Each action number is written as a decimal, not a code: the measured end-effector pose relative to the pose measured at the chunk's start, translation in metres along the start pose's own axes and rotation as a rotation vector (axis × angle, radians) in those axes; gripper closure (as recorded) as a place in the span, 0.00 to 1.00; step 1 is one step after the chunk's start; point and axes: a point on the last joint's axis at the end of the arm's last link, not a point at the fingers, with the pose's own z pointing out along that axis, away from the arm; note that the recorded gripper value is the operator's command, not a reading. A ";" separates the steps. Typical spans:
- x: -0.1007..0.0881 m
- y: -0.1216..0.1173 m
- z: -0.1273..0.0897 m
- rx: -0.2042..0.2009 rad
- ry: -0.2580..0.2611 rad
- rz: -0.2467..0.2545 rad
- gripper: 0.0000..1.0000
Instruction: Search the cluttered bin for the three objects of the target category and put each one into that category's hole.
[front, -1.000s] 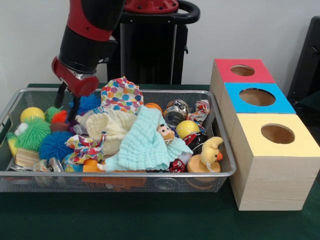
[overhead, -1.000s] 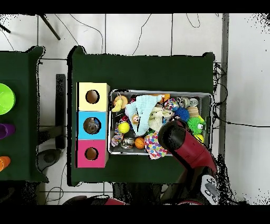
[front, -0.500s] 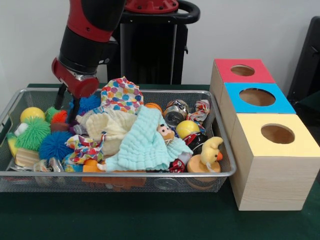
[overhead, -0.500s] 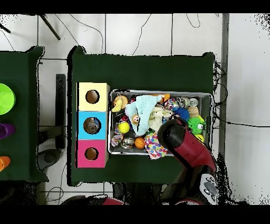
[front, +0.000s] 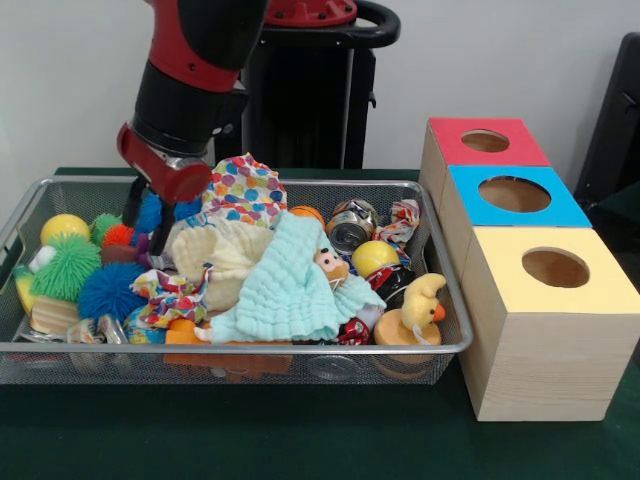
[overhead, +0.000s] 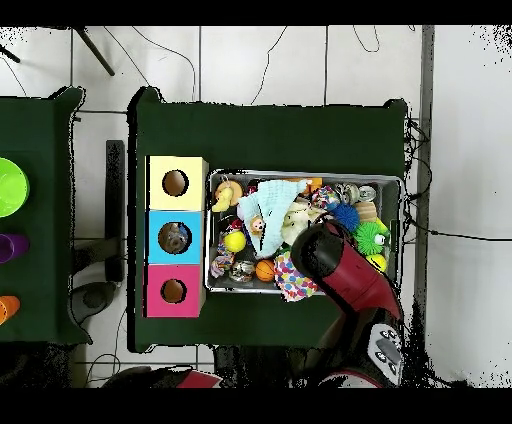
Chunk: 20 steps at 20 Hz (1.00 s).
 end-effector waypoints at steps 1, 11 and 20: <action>0.001 0.000 0.001 0.000 0.001 0.000 0.00; 0.008 0.005 0.008 -0.006 0.016 -0.003 0.00; 0.016 0.011 0.024 -0.025 0.022 0.003 0.00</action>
